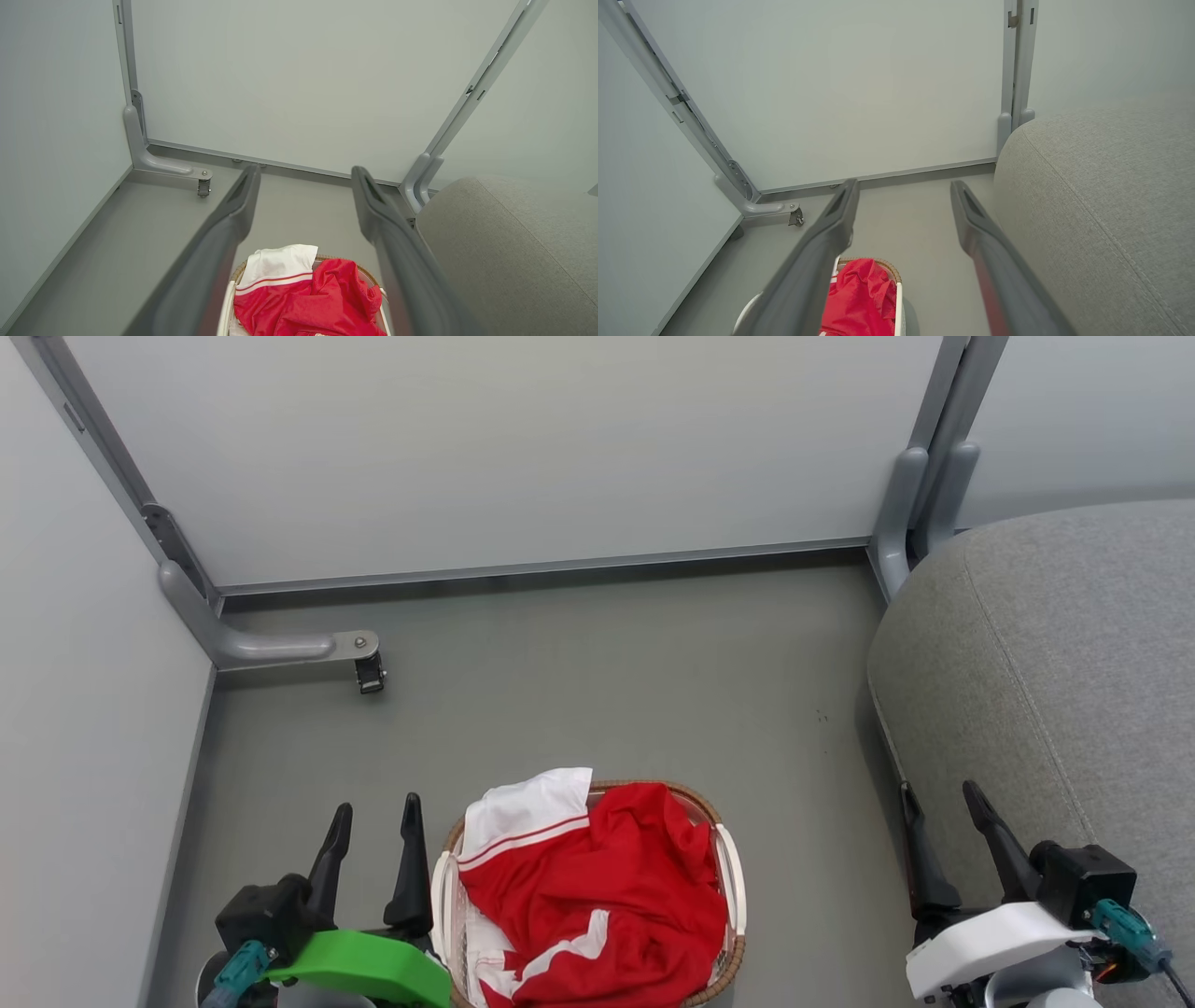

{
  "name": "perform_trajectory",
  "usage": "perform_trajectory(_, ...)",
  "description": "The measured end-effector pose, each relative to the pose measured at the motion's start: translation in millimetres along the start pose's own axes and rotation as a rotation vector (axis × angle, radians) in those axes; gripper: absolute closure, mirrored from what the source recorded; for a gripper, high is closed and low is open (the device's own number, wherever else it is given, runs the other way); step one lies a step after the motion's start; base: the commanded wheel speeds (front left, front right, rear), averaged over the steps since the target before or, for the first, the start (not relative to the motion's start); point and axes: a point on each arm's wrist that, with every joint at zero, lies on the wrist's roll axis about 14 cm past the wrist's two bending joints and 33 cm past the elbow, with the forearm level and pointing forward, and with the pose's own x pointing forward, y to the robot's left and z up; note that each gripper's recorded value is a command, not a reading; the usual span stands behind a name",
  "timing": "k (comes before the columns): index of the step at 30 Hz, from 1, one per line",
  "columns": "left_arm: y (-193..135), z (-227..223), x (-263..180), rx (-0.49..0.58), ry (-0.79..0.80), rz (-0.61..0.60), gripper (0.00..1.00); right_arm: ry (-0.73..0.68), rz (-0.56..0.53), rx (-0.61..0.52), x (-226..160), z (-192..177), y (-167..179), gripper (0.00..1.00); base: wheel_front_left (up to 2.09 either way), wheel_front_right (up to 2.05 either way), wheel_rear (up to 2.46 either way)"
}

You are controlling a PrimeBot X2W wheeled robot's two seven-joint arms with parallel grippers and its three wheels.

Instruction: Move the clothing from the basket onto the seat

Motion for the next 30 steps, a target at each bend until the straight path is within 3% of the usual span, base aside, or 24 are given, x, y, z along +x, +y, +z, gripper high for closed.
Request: perform_trajectory(30,-1.2,-14.9,-9.7,0.155,0.019,-0.016,0.00,-0.020,0.055,-0.199,-4.8,0.8,9.3,0.00,0.00,0.00,0.00)
